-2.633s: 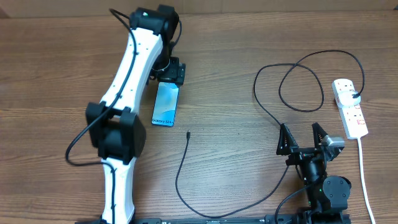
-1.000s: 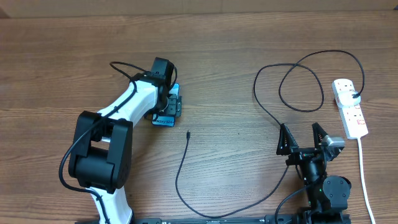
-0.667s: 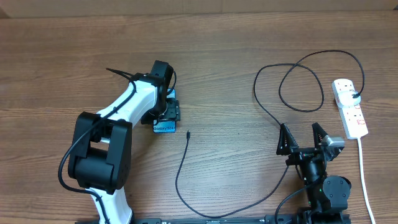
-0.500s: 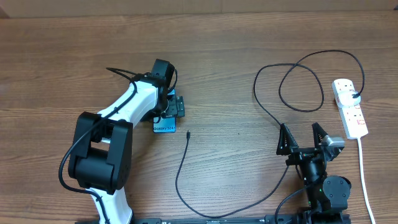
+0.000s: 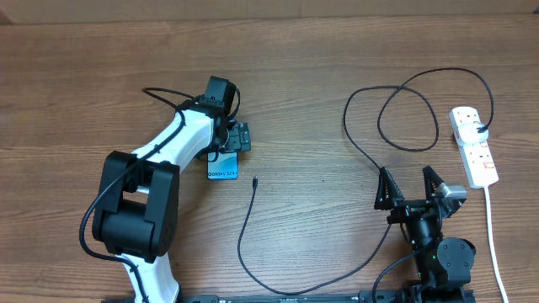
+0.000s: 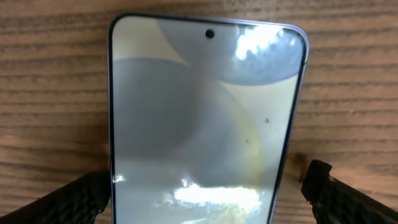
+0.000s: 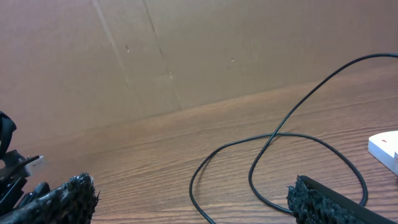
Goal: Plug charger to phone and switch on socket
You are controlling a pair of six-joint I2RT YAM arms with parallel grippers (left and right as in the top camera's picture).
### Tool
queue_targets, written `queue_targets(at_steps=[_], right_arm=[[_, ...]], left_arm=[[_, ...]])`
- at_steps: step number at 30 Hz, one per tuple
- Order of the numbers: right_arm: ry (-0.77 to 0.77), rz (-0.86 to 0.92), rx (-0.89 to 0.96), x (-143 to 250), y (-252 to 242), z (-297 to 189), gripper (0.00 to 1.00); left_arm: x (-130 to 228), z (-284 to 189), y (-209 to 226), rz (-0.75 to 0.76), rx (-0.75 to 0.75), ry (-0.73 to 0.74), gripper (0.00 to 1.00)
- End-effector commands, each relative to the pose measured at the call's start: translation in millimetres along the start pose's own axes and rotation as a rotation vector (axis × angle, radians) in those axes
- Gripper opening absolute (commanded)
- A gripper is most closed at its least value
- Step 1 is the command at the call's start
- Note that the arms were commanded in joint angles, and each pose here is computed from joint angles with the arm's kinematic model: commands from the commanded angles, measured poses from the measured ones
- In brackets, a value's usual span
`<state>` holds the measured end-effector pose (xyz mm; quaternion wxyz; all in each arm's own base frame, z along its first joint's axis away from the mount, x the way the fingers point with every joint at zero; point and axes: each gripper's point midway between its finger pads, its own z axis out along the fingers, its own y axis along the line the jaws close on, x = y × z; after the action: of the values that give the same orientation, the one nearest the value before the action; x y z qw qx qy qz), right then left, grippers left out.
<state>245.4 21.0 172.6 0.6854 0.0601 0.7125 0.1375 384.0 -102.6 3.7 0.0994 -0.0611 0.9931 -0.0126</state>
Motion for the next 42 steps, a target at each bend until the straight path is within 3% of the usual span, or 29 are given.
queue_targets(at_steps=[1, 31, 37, 42], right_arm=[[-0.005, 0.006, 0.006, 1, -2, 0, 1.0], [-0.007, 0.006, 0.005, 1, -2, 0, 1.0], [0.01, 0.065, -0.173, 0, 30, -3, 1.0], [-0.021, 0.058, -0.202, -17, 38, -6, 1.0]], left_arm=[[6, 3, 8, 0.053, -0.028, 0.022, 1.0], [12, 2, 13, 0.053, -0.038, 0.05, 1.0], [20, 2, 2, 0.051, 0.026, 0.089, 1.0], [18, -1, -5, 0.034, 0.092, 0.1, 1.0]])
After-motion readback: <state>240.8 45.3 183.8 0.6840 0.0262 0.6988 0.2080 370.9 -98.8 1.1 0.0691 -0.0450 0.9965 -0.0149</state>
